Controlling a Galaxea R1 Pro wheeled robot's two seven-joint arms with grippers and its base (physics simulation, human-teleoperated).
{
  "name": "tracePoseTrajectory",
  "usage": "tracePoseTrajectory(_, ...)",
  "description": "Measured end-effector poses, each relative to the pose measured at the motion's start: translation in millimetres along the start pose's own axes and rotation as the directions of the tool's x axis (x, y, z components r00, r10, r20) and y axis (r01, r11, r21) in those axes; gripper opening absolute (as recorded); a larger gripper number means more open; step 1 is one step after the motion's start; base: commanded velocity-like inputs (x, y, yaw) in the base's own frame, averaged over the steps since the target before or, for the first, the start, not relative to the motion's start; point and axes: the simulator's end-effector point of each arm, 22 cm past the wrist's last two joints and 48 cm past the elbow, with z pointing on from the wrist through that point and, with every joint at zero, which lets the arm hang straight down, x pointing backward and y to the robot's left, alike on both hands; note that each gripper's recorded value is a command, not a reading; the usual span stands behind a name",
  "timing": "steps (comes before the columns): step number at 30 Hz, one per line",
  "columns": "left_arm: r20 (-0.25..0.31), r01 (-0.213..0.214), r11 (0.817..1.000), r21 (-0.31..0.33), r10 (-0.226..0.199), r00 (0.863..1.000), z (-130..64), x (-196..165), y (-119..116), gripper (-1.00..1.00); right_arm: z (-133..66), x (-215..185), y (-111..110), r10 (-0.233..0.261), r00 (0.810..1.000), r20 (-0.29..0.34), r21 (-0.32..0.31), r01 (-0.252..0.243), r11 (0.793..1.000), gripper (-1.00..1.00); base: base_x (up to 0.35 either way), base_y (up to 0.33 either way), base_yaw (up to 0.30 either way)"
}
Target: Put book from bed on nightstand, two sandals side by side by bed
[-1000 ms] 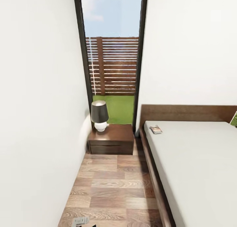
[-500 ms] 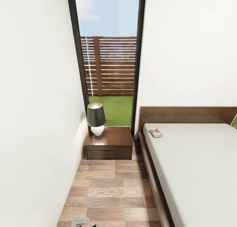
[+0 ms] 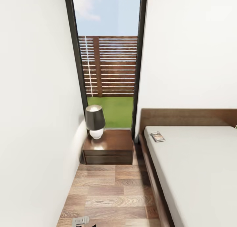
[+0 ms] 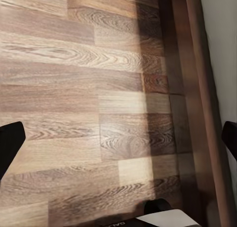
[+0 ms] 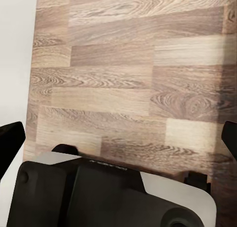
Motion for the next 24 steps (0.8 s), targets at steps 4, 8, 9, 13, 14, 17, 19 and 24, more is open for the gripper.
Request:
tracePoseTrajectory(4,-0.001,0.0,1.0,0.0,0.0,1.0,-0.1,0.5,0.1,1.0,0.0,0.0,0.0,0.0,1.0,0.0,0.0,0.0,1.0,1.0,0.25,0.0,0.0)
tracePoseTrajectory(8,-0.001,0.0,1.0,0.0,0.0,1.0,-0.1,0.4,0.1,1.0,0.0,0.0,0.0,0.0,1.0,0.0,0.0,0.0,1.0,1.0,0.25,0.0,0.0)
tracePoseTrajectory(9,0.0,0.0,1.0,0.0,0.0,1.0,-0.1,0.3,0.1,1.0,0.0,0.0,0.0,0.0,1.0,0.0,0.0,0.0,1.0,1.0,0.25,0.0,0.0)
tracePoseTrajectory(13,-0.001,0.0,1.0,-0.001,0.0,1.0,-0.1,0.5,0.1,1.0,0.0,0.0,0.0,0.0,1.0,0.0,0.0,0.0,1.0,1.0,0.25,0.0,0.0)
tracePoseTrajectory(14,0.0,0.0,1.0,0.0,0.0,1.0,-0.1,0.3,0.1,1.0,0.0,0.0,0.0,0.0,1.0,0.0,0.0,0.0,1.0,1.0,0.251,0.0,0.0)
tracePoseTrajectory(17,-0.001,0.0,1.0,0.0,0.0,1.0,-0.1,0.4,0.1,1.0,0.0,0.0,0.0,0.0,1.0,0.0,0.0,0.0,1.0,1.0,0.252,0.0,0.0)
tracePoseTrajectory(19,0.0,0.0,1.0,0.0,0.0,1.0,-0.1,0.3,0.0,1.0,0.0,0.0,0.0,0.0,1.0,0.0,0.0,0.0,1.0,1.0,0.256,0.0,0.0)
tracePoseTrajectory(24,0.0,0.0,1.0,0.0,0.0,1.0,-0.1,0.2,0.1,1.0,0.0,0.0,0.0,0.0,1.0,0.0,0.0,0.0,1.0,1.0,0.258,0.0,0.0)
